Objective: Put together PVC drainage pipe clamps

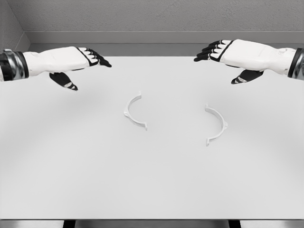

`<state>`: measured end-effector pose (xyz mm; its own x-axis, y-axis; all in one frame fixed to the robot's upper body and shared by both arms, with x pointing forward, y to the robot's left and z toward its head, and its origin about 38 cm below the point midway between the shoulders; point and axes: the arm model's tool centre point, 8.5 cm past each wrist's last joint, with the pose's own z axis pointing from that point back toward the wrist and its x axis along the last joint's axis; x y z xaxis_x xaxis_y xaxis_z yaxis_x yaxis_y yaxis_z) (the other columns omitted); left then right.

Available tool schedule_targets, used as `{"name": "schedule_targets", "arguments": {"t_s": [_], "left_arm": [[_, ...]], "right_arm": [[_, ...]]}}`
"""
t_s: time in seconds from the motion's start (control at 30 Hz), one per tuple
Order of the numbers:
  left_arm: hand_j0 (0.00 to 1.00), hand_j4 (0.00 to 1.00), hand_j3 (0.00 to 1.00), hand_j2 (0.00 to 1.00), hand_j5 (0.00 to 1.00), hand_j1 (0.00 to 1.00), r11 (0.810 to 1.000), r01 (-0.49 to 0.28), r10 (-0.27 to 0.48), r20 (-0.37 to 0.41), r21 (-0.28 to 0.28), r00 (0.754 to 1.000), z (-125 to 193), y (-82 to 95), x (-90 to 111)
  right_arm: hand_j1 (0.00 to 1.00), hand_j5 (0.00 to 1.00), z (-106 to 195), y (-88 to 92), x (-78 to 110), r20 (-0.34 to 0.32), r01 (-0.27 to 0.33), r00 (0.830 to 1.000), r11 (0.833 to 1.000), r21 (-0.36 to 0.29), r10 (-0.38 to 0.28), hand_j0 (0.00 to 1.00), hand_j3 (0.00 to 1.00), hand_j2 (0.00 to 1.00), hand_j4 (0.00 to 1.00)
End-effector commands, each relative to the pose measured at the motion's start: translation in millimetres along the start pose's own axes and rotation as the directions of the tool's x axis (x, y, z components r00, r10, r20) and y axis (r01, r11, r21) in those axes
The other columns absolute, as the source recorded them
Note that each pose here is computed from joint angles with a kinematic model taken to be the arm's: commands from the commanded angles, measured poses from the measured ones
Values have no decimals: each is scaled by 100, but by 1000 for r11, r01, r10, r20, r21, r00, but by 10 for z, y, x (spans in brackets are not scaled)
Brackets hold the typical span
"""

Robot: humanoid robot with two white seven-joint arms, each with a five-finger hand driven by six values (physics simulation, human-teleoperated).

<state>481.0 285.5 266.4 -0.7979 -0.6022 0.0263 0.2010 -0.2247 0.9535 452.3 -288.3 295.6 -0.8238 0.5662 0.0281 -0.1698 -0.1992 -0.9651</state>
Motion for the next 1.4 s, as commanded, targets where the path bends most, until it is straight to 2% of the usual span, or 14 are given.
{"name": "schedule_targets", "arguments": {"t_s": [0.0,0.03,0.07,0.13,0.17,0.2,0.27,0.43,0.6,0.77,0.9,0.93,1.07,1.37], "left_arm": [[95,95,95,95,95,95,951,201,-195,-49,236,980,121,290,80],[95,95,95,95,95,95,902,309,-314,-34,302,949,73,338,249],[96,96,96,96,96,96,915,292,-309,18,278,951,-67,173,356],[100,100,100,100,100,100,925,254,-274,33,284,961,-79,131,364],[100,100,100,100,100,100,936,163,-189,57,313,980,-79,118,363],[100,100,100,100,100,100,950,95,-132,105,297,986,-161,7,441],[100,100,100,100,100,100,957,106,-143,118,271,983,-240,-21,488],[100,100,100,100,100,100,941,303,-319,99,149,943,-363,-186,526],[100,100,100,100,100,100,956,266,-277,86,119,957,-419,-362,460],[100,100,100,100,100,100,962,243,-256,100,125,961,-630,-393,502],[100,100,100,100,100,100,967,248,-254,149,57,956,-845,-604,640],[100,100,100,100,100,100,967,251,-253,145,33,956,-860,-626,620],[100,100,100,100,100,100,963,265,-268,150,39,952,-903,-562,637],[100,100,100,100,100,100,962,270,-272,163,30,948,-1215,-603,724]], "right_arm": [[100,100,12,-13,-5,-2,5,1000,1000,-6,-5,100,100,100,100],[100,100,39,-25,-23,-6,10,1000,1000,-12,-10,100,100,100,100],[100,100,150,-33,-84,-30,13,999,1000,-6,-13,100,100,100,100],[100,100,398,5,-217,-26,150,988,986,-75,-152,100,100,100,100],[100,100,500,24,-278,-31,192,980,977,-92,-196,100,100,100,100],[100,100,521,159,-276,-40,211,976,975,-65,-214,100,100,100,100],[100,100,497,336,-236,-40,230,972,973,-29,-231,100,100,100,100],[100,100,519,546,-237,-84,205,976,977,52,-200,100,100,100,100],[100,100,488,788,-194,-92,224,972,970,97,-215,100,100,100,100],[100,100,319,998,-101,-71,247,968,962,117,-240,100,100,100,100],[100,100,293,1128,-7,-54,260,965,955,140,-255,100,100,100,100],[100,100,273,1131,54,-37,253,968,957,144,-250,100,100,100,100],[100,100,226,1162,279,19,229,972,960,159,-235,100,100,100,100],[100,100,155,1194,317,33,240,968,959,151,-247,100,100,100,100]]}}
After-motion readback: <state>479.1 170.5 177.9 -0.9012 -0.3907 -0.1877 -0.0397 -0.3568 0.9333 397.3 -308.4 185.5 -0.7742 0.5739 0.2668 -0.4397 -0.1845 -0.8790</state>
